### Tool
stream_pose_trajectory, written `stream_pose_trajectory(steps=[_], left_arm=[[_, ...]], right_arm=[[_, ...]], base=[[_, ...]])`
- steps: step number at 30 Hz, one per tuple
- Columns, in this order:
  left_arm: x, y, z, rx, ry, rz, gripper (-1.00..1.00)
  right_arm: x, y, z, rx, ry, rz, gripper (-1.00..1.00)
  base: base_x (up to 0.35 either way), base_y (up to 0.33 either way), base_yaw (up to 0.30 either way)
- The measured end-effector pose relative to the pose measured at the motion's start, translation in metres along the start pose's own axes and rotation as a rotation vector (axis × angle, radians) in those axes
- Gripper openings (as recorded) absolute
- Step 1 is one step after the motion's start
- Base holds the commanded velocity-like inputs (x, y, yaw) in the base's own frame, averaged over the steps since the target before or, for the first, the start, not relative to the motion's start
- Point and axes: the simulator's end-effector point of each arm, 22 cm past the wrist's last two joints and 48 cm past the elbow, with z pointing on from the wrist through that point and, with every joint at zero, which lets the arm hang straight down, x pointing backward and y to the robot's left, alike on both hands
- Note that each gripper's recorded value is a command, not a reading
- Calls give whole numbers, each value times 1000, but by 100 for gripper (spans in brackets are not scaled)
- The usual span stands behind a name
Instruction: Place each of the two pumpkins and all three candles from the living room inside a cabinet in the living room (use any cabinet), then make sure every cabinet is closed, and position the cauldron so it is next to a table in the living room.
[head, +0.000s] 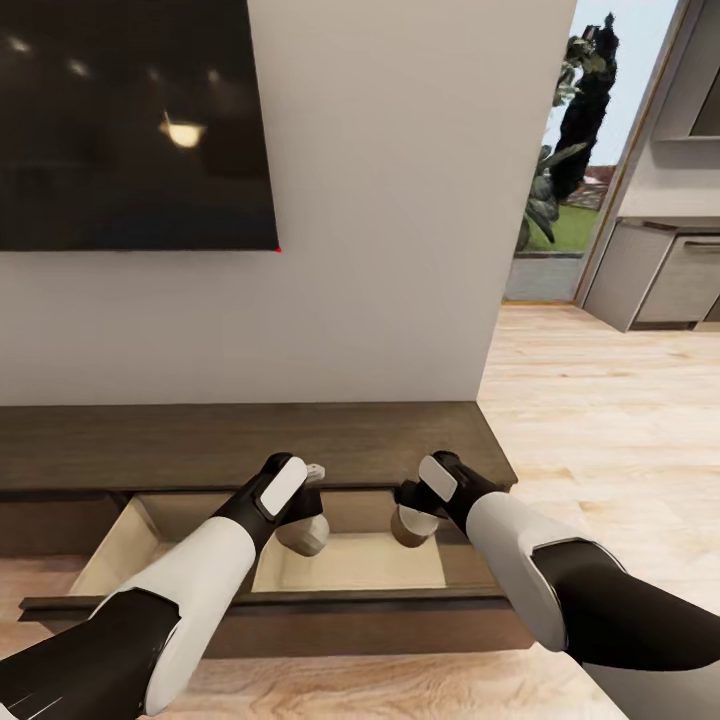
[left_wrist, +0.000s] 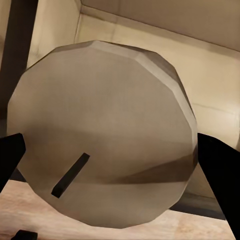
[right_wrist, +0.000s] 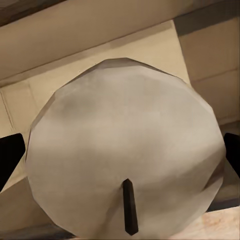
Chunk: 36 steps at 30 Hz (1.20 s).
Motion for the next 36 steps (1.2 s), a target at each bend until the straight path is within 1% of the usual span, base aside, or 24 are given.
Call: stream_pose_trajectory(steps=[6,9,12,14,16,17,18,21,32,36], left_arm=[[4,1,10,0,-4,-1,-100],[4,2,16,0,-17,-11,-100],[8,4,23,-3,-16,-15,-100],[16,8,32,-19,-5,-9,-100],[15,11,37,-33,-26,-2,-100],[13,11,39,-44,-50,6,-100],[13,11,41,-51,-61,15,-100],[14,12,47,-61,-78,32,-100],[25,15,68,-64,-85,37,-100],[25,14,68,-62,-85,36,-100]], right_arm=[[7,-5,13,10,-7,-1,-100],[10,-7,19,11,-8,-1,-100],[13,-8,24,11,-9,0,-100],[15,-9,28,11,-10,0,-100],[17,-10,32,11,-10,0,-100],[18,-10,34,12,-11,0,-100],[19,-11,35,12,-12,0,-100],[22,-12,41,12,-15,1,-100],[28,-17,61,16,-43,6,-100],[28,-17,61,14,-45,6,-100]], base=[[0,0,0],[0,0,0],[0,0,0],[0,0,0],[0,0,0],[0,0,0],[0,0,0],[0,0,0],[0,0,0],[0,0,0]])
